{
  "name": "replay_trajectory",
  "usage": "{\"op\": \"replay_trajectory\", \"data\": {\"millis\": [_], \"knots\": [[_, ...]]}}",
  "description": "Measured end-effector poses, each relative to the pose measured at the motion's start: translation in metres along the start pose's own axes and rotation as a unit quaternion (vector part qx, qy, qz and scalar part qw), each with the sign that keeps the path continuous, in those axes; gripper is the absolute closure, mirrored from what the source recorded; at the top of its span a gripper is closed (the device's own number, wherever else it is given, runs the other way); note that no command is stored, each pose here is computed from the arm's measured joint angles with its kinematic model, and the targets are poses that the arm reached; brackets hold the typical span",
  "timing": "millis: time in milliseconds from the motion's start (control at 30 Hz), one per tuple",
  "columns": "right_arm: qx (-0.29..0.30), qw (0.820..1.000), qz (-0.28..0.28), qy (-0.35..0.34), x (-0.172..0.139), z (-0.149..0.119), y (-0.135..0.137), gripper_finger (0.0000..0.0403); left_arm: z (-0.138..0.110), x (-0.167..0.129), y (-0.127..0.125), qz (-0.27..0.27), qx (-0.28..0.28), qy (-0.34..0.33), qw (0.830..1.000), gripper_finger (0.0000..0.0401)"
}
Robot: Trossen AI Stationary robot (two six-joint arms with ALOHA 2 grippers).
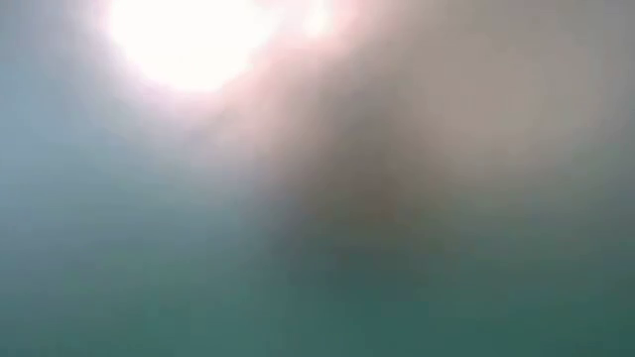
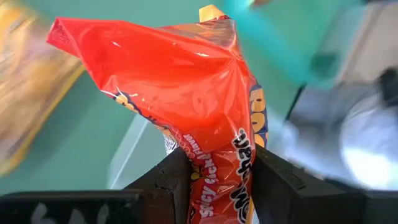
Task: Sort Maruchan noodles
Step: Put the orange noodle pack into the white bin
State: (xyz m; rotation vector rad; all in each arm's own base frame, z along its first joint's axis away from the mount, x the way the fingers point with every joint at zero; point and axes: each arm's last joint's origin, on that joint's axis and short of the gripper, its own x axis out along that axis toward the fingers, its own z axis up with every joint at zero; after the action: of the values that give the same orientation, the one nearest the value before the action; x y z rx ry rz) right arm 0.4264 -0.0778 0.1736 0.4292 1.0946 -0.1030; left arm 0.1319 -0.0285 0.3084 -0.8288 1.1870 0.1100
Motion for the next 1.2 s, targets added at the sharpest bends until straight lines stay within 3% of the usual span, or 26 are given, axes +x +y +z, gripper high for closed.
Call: {"op": "replay_trajectory", "data": {"millis": [200, 500, 900, 1200], "knots": [[0.006, 1.000, -0.004, -0.002, 0.000, 0.000, 0.000, 0.0202, -0.003, -0.005, 0.001, 0.013, 0.059, 0.013, 0.998, 0.0288], [0.040, 0.999, -0.004, -0.009, 0.000, 0.002, 0.000, 0.0202, -0.008, 0.025, 0.019, 0.050, 0.135, 0.066, 0.987, 0.0288], [0.088, 0.994, -0.051, -0.025, 0.000, 0.003, -0.004, 0.0202, -0.012, 0.054, 0.035, 0.045, 0.239, 0.097, 0.965, 0.0288], [0.088, 0.992, -0.081, -0.035, -0.001, 0.003, -0.005, 0.0202, -0.012, 0.061, 0.039, 0.041, 0.271, 0.098, 0.957, 0.0288]]}}
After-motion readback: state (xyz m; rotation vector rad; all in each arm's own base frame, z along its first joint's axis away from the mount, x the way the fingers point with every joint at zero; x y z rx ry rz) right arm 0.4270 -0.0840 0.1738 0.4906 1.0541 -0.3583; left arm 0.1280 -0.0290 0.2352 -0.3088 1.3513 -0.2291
